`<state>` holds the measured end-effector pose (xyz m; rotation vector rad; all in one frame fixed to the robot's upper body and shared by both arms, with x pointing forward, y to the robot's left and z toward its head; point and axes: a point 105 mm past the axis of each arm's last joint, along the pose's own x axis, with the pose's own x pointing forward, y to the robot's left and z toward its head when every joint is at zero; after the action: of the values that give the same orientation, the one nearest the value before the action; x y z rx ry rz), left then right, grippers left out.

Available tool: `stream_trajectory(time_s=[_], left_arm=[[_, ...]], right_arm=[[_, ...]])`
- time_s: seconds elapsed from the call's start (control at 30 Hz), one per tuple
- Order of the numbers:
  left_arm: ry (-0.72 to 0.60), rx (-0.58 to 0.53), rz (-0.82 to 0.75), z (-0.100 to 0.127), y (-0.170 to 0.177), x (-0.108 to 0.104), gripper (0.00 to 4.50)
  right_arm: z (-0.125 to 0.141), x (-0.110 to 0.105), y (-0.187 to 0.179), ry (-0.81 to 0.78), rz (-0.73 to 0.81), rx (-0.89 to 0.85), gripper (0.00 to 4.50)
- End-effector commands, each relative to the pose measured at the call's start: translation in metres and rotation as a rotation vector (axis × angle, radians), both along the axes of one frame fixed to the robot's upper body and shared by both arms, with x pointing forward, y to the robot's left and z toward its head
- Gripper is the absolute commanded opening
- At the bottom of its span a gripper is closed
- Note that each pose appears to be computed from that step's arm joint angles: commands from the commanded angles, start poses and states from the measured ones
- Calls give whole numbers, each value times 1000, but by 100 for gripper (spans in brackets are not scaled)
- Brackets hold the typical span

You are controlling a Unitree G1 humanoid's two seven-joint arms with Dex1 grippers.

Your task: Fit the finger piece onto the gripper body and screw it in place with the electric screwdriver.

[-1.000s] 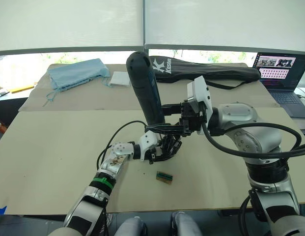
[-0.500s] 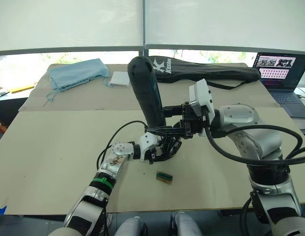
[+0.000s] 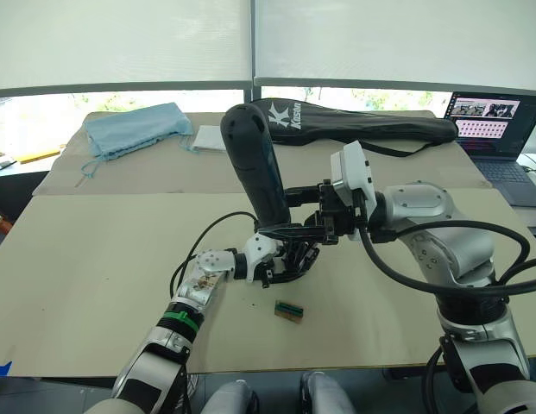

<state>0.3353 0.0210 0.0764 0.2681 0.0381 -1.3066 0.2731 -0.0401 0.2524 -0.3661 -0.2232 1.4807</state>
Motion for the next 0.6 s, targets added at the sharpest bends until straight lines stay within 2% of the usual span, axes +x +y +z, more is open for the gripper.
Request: stream_trajectory(time_s=[0.03,0.6], left_arm=[[-70,-63,-13,25,-5,2,228],[-71,-65,-16,26,-6,2,228]], right_arm=[[20,-11,1,-96,33,28,190],[12,-9,0,-103,31,16,190]])
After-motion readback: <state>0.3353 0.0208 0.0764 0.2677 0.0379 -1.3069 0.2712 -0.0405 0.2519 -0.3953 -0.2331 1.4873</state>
